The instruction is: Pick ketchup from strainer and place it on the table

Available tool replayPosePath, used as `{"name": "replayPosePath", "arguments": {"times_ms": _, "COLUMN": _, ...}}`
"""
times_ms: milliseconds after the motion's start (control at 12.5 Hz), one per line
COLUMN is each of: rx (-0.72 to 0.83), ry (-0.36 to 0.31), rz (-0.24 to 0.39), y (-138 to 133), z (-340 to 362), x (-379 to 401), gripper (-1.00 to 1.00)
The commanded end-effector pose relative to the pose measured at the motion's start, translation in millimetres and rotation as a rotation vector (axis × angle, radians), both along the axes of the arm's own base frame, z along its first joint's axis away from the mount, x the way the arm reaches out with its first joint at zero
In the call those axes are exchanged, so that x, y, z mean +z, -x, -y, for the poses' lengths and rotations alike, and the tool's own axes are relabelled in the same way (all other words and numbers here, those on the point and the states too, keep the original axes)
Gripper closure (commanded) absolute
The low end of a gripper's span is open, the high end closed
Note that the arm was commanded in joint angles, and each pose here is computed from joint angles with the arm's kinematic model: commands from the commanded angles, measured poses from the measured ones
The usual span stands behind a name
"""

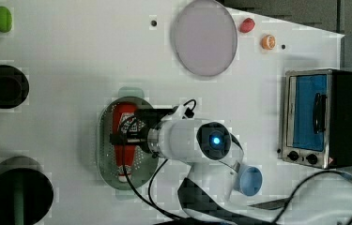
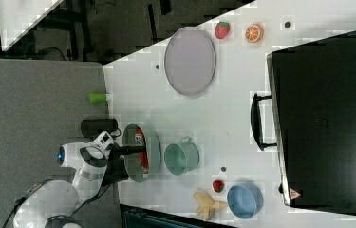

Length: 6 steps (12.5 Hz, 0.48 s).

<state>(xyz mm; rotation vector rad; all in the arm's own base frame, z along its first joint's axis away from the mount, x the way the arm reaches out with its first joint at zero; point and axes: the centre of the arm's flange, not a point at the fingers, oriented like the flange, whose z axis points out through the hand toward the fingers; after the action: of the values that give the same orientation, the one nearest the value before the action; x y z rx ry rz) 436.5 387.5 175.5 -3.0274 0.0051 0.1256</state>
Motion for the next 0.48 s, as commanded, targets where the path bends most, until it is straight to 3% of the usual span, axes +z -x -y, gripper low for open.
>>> {"name": "replayPosePath", "arguments": {"times_ms": 80, "rx": -0.105, "ry": -0.028, "rz": 0.034, "y": -3, "z": -12, "x": 1, "gripper": -1.0}}
{"name": "replayPosePath", "arguments": {"times_ms": 240, "rx": -0.1, "ry": -0.026, "rz": 0.03, "y": -4, "z": -14, "x": -12, "gripper": -0.91}}
{"name": "replayPosePath", "arguments": {"times_ms": 480, "rx": -0.103, "ry": -0.033, "rz": 0.04, "y": -7, "z": -14, "x": -12, "gripper": -0.2}}
